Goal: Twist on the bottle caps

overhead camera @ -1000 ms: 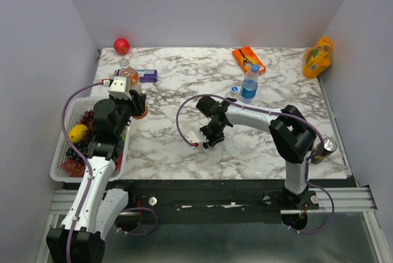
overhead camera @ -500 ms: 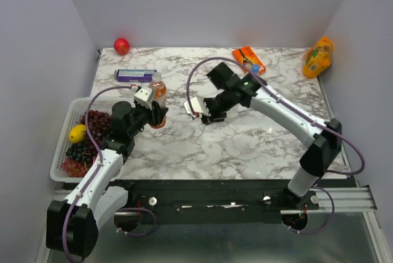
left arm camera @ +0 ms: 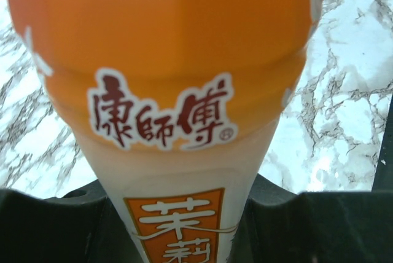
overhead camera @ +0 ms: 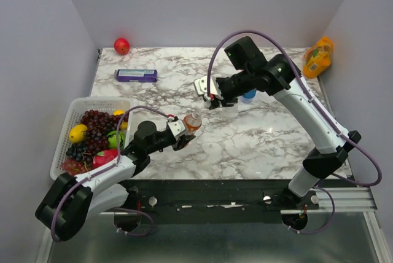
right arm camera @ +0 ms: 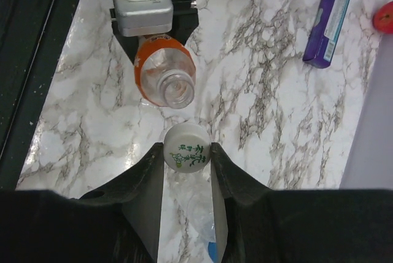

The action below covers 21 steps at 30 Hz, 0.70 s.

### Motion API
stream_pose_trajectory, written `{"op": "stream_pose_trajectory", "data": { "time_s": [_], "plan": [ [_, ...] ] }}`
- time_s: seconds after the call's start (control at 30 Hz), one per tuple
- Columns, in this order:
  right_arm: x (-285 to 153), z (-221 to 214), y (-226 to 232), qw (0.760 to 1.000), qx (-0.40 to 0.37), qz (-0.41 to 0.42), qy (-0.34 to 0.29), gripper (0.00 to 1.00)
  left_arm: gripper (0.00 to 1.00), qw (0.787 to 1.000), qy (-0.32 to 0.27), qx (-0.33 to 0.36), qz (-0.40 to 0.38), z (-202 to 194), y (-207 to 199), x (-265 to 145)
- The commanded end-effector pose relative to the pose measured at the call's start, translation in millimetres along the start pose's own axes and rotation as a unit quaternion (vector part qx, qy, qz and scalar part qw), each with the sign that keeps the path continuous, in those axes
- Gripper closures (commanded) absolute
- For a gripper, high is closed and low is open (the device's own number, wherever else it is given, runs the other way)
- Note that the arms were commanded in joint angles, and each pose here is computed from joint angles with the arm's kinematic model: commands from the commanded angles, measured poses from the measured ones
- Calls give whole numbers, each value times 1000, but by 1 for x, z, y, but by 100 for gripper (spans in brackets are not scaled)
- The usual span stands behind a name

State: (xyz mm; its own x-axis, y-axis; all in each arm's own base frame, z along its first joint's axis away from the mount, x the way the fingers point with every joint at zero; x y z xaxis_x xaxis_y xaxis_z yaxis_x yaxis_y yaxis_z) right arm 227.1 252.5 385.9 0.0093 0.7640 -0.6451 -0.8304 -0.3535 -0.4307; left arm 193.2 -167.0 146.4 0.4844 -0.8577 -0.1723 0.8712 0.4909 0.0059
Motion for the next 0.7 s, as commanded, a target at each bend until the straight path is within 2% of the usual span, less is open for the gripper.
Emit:
{"op": "stream_pose_trajectory", "data": {
  "time_s": [0.0, 0.3, 0.67],
  "plan": [
    [2, -9, 36, 994, -1, 107, 26, 77, 100, 996, -52, 60, -29, 13, -9, 8],
    [17, -7, 41, 987, -82, 138, 26, 75, 100, 996, -53, 70, -35, 17, -11, 14],
    [29, -14, 47, 979, -112, 164, 33, 73, 100, 995, -54, 75, -31, 19, -10, 16]
  ]
}}
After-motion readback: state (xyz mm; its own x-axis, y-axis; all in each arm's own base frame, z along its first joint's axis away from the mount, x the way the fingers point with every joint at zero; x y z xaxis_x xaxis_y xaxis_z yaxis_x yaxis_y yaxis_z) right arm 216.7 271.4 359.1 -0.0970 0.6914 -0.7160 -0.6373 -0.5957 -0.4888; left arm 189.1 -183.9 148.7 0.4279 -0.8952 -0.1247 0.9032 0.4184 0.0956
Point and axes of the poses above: each gripper's point midway between its finger pads, its own x axis out along the fingers, its own y axis along the line the jaws close on, z = x × y, the point moved 8 cm from there along -x, back along the fingers, and after that the axes turned 5 degrees about -x, right-handed, at the moved point
